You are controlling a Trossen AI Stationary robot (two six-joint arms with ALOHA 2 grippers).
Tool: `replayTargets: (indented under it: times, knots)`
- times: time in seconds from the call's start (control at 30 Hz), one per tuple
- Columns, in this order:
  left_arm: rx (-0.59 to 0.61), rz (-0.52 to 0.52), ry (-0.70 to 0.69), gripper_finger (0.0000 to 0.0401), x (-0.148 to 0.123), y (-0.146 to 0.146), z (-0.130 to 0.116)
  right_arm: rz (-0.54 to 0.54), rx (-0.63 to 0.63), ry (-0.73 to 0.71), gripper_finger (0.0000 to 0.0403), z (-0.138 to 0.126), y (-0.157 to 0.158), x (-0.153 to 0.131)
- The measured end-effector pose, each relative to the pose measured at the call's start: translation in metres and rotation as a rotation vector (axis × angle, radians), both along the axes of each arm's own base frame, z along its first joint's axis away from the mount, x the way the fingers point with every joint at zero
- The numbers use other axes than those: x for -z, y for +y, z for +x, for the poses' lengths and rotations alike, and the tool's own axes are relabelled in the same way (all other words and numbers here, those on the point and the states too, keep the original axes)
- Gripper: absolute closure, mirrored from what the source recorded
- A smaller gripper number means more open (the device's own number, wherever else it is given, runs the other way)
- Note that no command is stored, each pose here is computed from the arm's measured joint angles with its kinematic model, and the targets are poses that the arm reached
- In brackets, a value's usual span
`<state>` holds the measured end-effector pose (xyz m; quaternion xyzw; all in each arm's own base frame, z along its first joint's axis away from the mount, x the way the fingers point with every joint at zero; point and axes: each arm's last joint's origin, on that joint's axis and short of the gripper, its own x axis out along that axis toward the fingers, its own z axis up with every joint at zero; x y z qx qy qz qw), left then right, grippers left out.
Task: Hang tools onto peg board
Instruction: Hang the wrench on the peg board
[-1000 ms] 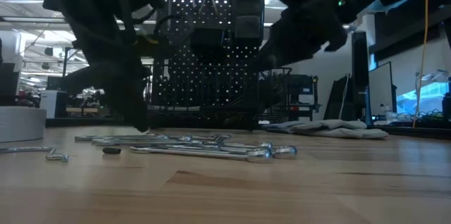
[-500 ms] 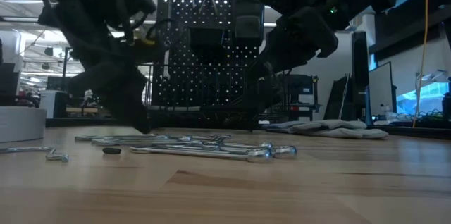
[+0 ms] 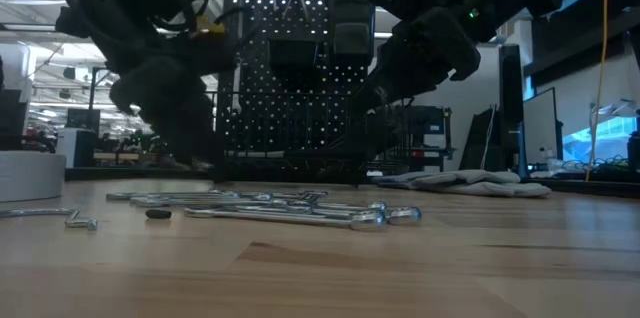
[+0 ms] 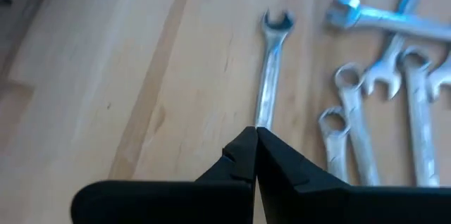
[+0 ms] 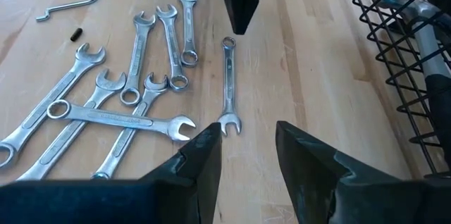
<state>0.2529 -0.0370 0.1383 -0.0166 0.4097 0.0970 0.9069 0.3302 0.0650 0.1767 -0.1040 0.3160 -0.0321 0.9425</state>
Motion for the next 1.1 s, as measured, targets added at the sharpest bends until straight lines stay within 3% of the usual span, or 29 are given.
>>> replayTargets:
  times: [0.5,0.7,0.9,1.1]
  knots:
    - [0.006,0.032,0.1,0.04,0.023,0.0,0.003,0.014,0.011,0.001,0.0263,0.0,0.0,0.001]
    - [0.007,0.031,0.112,0.04,0.024,0.0,0.002,-0.006,0.005,0.055,0.026,0.006,0.001,0.023]
    - [0.006,0.029,0.118,0.04,0.024,0.0,0.001,-0.123,-0.056,0.098,0.0225,0.016,0.003,0.05]
    - [0.009,0.029,0.119,0.04,0.025,0.0,0.001,-0.353,-0.146,0.127,0.019,0.029,0.004,0.055]
